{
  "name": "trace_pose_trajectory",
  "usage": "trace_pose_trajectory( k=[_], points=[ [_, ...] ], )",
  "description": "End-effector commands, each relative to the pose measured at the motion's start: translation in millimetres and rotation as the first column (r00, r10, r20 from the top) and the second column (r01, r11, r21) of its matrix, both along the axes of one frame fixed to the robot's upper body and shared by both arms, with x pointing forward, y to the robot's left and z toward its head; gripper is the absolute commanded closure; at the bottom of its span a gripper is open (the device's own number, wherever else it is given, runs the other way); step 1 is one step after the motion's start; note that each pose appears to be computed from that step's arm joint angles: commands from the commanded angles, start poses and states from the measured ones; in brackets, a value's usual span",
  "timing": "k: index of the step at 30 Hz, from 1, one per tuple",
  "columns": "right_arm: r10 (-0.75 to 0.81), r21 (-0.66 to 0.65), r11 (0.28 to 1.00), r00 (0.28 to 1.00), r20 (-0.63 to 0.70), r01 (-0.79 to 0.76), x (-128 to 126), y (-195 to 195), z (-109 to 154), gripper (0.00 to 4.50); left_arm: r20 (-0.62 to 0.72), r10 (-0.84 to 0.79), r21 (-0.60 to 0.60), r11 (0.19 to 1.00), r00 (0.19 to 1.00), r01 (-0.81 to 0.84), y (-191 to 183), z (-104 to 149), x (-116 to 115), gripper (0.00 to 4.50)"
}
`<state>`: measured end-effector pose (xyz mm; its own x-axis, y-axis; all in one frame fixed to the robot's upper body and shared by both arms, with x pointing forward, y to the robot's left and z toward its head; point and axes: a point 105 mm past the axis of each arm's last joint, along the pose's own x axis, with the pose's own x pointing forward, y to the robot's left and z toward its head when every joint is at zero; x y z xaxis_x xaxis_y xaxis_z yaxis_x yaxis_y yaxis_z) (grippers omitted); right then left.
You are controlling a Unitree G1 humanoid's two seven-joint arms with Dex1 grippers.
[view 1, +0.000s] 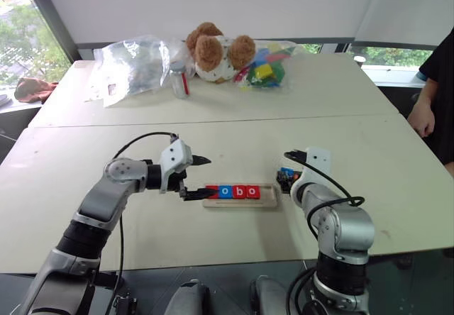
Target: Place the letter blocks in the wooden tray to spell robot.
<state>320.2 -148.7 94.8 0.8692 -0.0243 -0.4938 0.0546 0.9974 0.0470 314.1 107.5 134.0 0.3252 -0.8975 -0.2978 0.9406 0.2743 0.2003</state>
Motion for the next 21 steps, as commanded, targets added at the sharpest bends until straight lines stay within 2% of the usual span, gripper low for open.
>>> trace_pose_trajectory(
  k=[1,5,8,11,13,16,19,21],
  points=[
    [0.004,-0.048,0.999,0.999,0.04,-0.003,-1.4,-9.8,10.1,0.03,0.037,0.018,-0.021,1.0,0.999,-0.017,5.5,8.9,1.5,0.0],
    [0.117,-0.164,0.982,0.983,0.144,-0.093,0.9,-19.1,41.4,0.03,0.037,0.034,-0.008,0.999,0.999,-0.034,13.0,8.6,3.5,0.0],
    [0.317,-0.244,0.933,0.923,0.219,-0.262,6.0,-18.3,65.9,0.03,0.045,0.042,0.003,0.999,0.998,-0.043,19.1,11.9,5.2,0.0],
    [0.586,-0.291,0.8,0.789,0.185,-0.525,4.0,-16.8,68.0,0.03,0.046,0.039,0.006,0.999,0.998,-0.039,23.2,15.6,4.1,0.0],
    [0.759,-0.277,0.645,0.639,0.125,-0.712,-8.9,-17.4,61.3,0.03,0.049,0.035,0.017,0.999,0.998,-0.036,25.3,16.6,3.4,0.0],
    [0.883,-0.249,0.463,0.466,0.05,-0.851,-23.3,-29.2,49.3,0.03,0.056,0.039,0.032,0.999,0.998,-0.041,29.9,17.9,2.9,0.0],
    [0.929,-0.288,0.338,0.366,-0.049,-0.896,-18.9,-50.4,32.6,0.03,0.059,0.042,0.042,0.998,0.997,-0.044,33.8,20.0,1.5,0.0],
    [0.934,-0.309,0.307,0.347,-0.081,-0.9,-6.6,-61.4,26.3,0.03,0.061,0.047,0.05,0.998,0.997,-0.05,36.5,20.8,0.3,0.0]
  ],
)
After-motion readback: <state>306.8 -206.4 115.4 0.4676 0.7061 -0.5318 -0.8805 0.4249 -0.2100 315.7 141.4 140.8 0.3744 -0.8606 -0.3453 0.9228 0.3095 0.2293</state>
